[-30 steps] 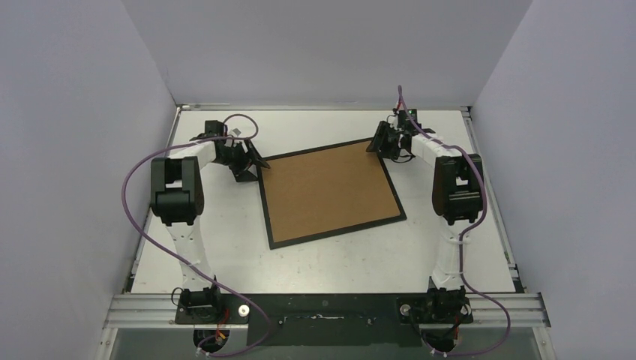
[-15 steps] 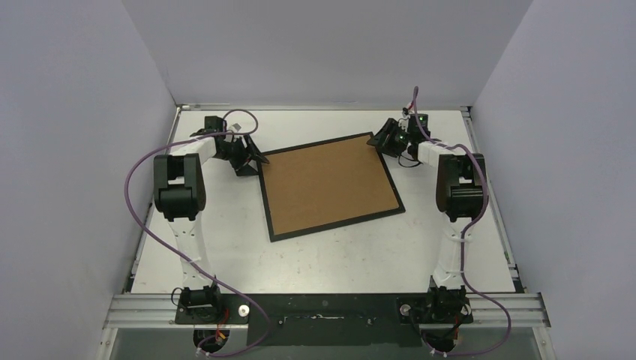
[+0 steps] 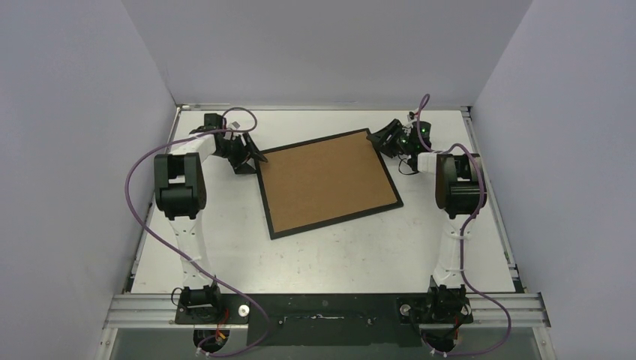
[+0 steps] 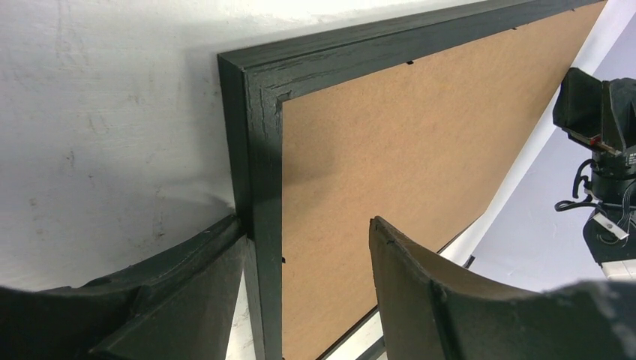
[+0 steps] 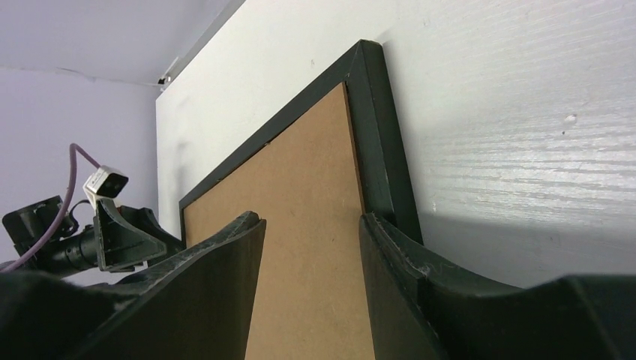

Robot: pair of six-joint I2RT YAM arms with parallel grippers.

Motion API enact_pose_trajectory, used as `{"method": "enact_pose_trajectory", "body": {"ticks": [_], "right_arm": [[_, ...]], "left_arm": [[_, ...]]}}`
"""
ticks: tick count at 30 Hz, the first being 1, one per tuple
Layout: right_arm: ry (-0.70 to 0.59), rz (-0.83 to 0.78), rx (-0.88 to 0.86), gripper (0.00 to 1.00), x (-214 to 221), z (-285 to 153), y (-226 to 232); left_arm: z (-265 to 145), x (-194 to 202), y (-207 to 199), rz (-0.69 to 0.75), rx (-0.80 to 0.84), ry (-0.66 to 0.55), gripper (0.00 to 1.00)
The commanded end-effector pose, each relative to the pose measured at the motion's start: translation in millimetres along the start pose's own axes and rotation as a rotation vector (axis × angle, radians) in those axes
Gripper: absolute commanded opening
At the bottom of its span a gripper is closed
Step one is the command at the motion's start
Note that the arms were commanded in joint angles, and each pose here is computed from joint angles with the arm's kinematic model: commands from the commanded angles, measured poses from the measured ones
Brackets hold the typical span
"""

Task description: Put the photo into the frame

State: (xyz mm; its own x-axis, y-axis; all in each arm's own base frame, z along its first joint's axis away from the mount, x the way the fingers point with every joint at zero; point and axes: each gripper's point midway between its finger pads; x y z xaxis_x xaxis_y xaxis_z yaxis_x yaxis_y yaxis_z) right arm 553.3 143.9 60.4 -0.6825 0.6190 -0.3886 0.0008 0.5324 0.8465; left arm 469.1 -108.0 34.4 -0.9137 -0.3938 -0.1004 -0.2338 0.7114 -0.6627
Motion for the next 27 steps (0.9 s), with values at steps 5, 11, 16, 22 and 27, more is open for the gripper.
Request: {"method": "enact_pose_trajectory", "body": {"ticks": [5,11,16,22,27], "right_arm": [[0.320,-0.109,-0.215,0.49,85.9,-18.4,70.9],[0.452,-0.249,0.103,0.44,113.4,-24.4,14.0],[0.498,-0.320,0.329,0.21,131.8,-38.2,-20.6],[0.521,-0.383,0.428,0.09,155.9,-51.7,-20.2],[0.520,-0.465,0.496,0.06,162.5,-66.7,-8.9]], "left_arm": [[31.4,-1.1,-14.9,0.044,0.044,0.016,0.58],[33.8,-5.0,-10.8,0.046,0.020,0.011,0.58],[34.9,-8.6,-9.4,0.058,0.008,0.012,0.58],[35.9,-11.9,-6.3,0.072,-0.009,0.018,0.58],[34.2,-14.5,-0.8,0.076,-0.023,0.022,0.58]]}}
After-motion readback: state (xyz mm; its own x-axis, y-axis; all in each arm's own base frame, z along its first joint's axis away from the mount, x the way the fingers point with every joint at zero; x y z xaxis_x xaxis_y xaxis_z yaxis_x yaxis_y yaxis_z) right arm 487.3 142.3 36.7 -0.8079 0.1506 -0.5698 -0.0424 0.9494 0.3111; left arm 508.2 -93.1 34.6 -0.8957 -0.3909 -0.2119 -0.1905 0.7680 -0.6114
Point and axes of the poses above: each gripper's point midway between its finger pads, its own z axis out along the fingers, its own y axis along the line the jaws close on, x = y × z, and after that the axes turned 2 degrees about z, right-handed
